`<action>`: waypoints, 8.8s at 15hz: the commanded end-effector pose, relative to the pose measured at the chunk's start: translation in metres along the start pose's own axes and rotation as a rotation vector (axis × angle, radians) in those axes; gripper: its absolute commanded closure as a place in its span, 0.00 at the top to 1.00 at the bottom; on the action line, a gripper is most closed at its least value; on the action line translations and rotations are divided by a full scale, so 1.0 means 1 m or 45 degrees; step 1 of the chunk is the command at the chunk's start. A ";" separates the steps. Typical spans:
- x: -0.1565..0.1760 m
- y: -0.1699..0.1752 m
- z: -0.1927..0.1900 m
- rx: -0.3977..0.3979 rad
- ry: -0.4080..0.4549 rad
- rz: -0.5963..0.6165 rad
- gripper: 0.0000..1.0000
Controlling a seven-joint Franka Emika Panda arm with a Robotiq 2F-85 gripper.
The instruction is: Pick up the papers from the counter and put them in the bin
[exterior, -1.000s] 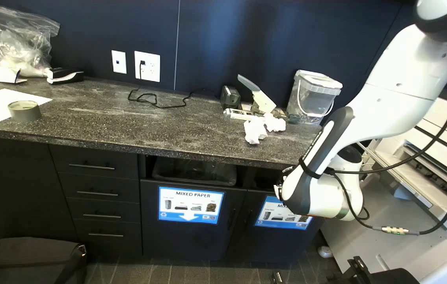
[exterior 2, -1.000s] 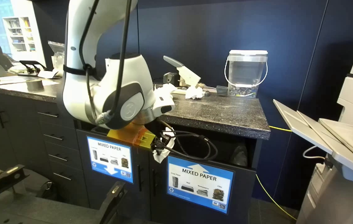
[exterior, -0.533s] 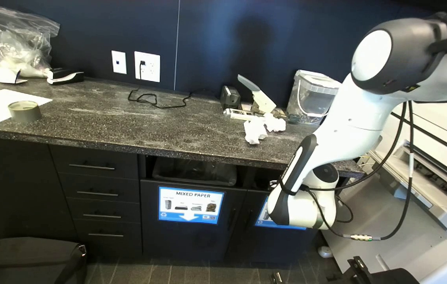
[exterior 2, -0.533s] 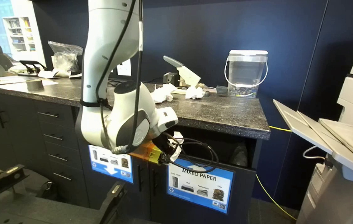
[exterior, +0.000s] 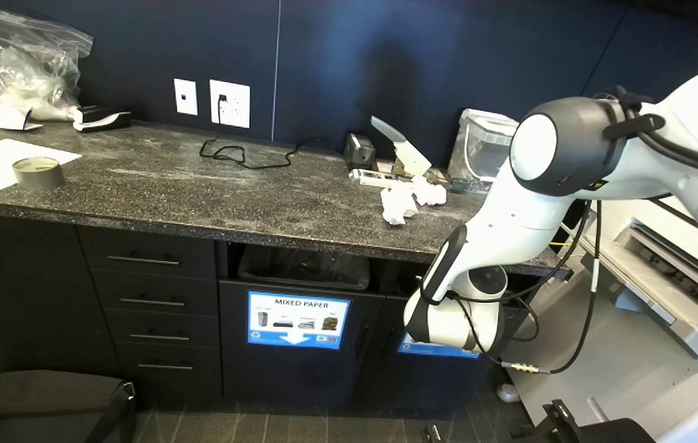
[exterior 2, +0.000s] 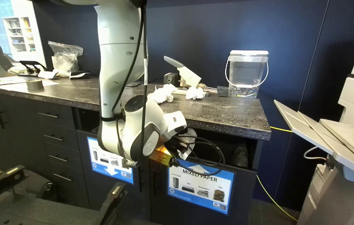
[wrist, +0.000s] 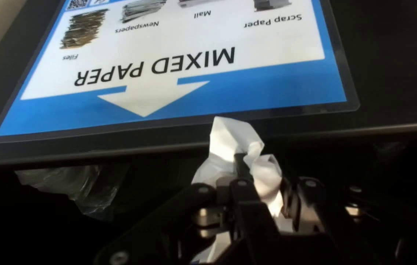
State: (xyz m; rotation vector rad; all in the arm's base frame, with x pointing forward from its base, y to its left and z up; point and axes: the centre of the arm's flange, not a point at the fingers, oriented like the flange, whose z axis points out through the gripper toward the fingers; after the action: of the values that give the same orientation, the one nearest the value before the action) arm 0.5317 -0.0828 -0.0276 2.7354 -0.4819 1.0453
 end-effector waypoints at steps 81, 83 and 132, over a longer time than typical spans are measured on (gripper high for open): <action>0.334 0.006 -0.083 0.258 -0.113 -0.329 1.00; 0.349 0.016 -0.061 0.269 -0.101 -0.297 1.00; 0.361 -0.024 0.061 0.434 -0.317 -0.977 0.12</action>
State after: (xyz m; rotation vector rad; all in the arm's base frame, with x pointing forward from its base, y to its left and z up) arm 0.8165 -0.1595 0.1782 2.9138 0.6774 0.7762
